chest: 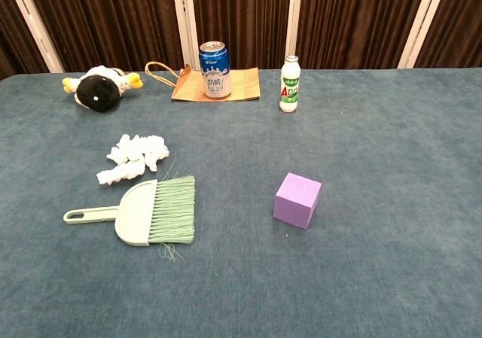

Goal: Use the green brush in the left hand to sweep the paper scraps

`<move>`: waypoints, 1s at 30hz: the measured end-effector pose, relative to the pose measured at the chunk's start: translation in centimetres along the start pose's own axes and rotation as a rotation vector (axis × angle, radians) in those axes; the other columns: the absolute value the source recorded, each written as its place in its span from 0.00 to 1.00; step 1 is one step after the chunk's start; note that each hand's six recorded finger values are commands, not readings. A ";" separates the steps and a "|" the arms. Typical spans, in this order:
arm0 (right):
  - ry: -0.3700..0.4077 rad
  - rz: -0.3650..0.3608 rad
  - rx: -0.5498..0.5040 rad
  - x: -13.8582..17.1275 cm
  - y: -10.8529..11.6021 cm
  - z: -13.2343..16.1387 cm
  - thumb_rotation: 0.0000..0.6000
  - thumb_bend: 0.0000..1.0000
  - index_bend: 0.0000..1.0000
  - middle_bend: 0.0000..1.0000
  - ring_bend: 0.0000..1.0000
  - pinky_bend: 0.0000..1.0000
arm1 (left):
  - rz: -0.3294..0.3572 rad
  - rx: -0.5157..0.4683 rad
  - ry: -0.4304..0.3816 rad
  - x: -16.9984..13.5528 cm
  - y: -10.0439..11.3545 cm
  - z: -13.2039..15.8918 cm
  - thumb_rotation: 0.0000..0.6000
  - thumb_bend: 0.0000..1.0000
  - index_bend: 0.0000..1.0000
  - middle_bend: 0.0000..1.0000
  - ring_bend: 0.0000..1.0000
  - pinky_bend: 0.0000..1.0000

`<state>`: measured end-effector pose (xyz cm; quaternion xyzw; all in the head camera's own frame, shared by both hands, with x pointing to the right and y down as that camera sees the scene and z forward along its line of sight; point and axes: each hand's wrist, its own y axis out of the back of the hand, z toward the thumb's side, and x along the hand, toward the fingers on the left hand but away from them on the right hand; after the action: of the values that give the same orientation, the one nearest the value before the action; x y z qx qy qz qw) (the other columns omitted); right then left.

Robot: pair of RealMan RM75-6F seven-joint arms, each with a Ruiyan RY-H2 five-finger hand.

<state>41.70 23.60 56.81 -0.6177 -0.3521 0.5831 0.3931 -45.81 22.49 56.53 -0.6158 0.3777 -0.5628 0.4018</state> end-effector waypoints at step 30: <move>0.001 0.012 -0.043 0.0 0.0 0.0 1.00 0.32 0.00 0.00 0.00 0.01 | -0.422 -0.104 0.099 9.6 -10.6 17.3 1.00 0.39 0.47 1.00 1.00 1.00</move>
<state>41.66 23.63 56.79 -0.6284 -0.3605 0.5775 0.3763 -27.64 19.04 69.28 -0.6727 0.2884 -0.6436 0.2238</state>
